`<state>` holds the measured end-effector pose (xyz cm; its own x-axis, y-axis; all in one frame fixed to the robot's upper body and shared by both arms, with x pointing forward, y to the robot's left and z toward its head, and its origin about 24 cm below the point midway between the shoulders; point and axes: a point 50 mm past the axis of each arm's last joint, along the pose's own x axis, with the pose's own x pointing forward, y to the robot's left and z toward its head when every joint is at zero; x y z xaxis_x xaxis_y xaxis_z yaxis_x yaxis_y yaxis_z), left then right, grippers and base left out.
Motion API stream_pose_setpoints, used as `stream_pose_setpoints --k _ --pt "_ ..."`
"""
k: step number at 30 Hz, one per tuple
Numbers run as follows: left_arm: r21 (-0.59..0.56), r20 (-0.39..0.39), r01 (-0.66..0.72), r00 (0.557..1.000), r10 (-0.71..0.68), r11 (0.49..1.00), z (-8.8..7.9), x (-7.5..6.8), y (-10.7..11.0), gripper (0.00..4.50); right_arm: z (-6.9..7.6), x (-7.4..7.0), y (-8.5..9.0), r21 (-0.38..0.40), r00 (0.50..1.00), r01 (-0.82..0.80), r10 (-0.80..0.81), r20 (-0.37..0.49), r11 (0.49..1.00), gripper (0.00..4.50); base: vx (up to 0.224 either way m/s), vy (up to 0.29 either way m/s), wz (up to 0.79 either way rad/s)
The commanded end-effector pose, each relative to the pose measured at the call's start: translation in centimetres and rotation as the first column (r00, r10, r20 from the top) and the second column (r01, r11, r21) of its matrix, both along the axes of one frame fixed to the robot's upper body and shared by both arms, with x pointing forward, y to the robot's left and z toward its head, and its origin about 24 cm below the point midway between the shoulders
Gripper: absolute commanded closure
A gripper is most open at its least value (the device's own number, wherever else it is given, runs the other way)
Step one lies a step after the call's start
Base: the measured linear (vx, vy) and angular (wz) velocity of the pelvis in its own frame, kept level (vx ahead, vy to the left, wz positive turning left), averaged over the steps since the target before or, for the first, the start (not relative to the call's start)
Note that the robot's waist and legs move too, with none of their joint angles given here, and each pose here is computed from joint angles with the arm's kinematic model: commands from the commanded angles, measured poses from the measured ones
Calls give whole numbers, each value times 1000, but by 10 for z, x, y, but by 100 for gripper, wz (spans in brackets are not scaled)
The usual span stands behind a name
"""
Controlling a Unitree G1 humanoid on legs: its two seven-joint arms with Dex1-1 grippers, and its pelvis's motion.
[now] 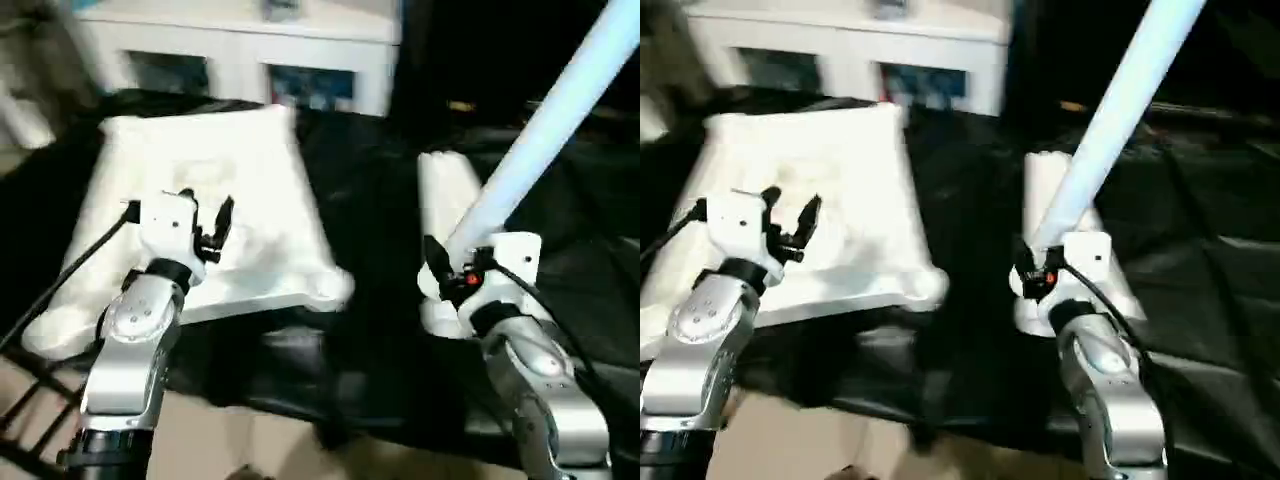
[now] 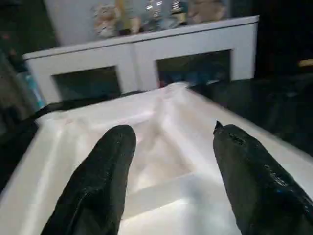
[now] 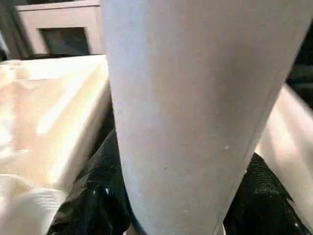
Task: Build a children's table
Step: Move to table
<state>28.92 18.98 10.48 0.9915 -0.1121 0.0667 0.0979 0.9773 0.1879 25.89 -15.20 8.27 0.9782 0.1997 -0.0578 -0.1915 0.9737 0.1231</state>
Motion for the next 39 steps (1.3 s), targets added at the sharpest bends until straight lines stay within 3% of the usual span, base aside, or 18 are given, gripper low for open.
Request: stream_pose_setpoints --k 1,6,10,18,22,30,39 --pt "18 21 0 1000 -1 1000 4 0 1 155 9 -1 3 34 999 -25 24 30 999 257 -12 252 8" --pt "-3 14 84 996 -84 996 -3 -7 -16 155 0 3 -3 31 999 -24 25 -36 999 257 -70 191 1" --pt "33 -47 113 993 -111 993 -13 -5 -29 155 -2 3 -4 40 999 -8 10 -52 999 257 -103 178 -11" --pt "0 -55 104 993 -104 995 -10 4 -29 155 0 7 -14 12 997 47 -46 -70 999 257 -99 0 -1" --pt "-74 -65 129 989 -134 989 -17 -7 -31 155 1 10 -20 -22 998 41 -42 -56 999 257 -70 -111 -20" --pt "-74 -61 122 990 -127 990 -18 -12 -33 155 3 12 -16 1 998 -6 7 -64 1000 257 3 10 -16" --pt "-51 -75 102 992 -106 993 -21 -19 -29 155 -3 16 -4 -70 990 -119 113 -85 990 257 105 29 -16"
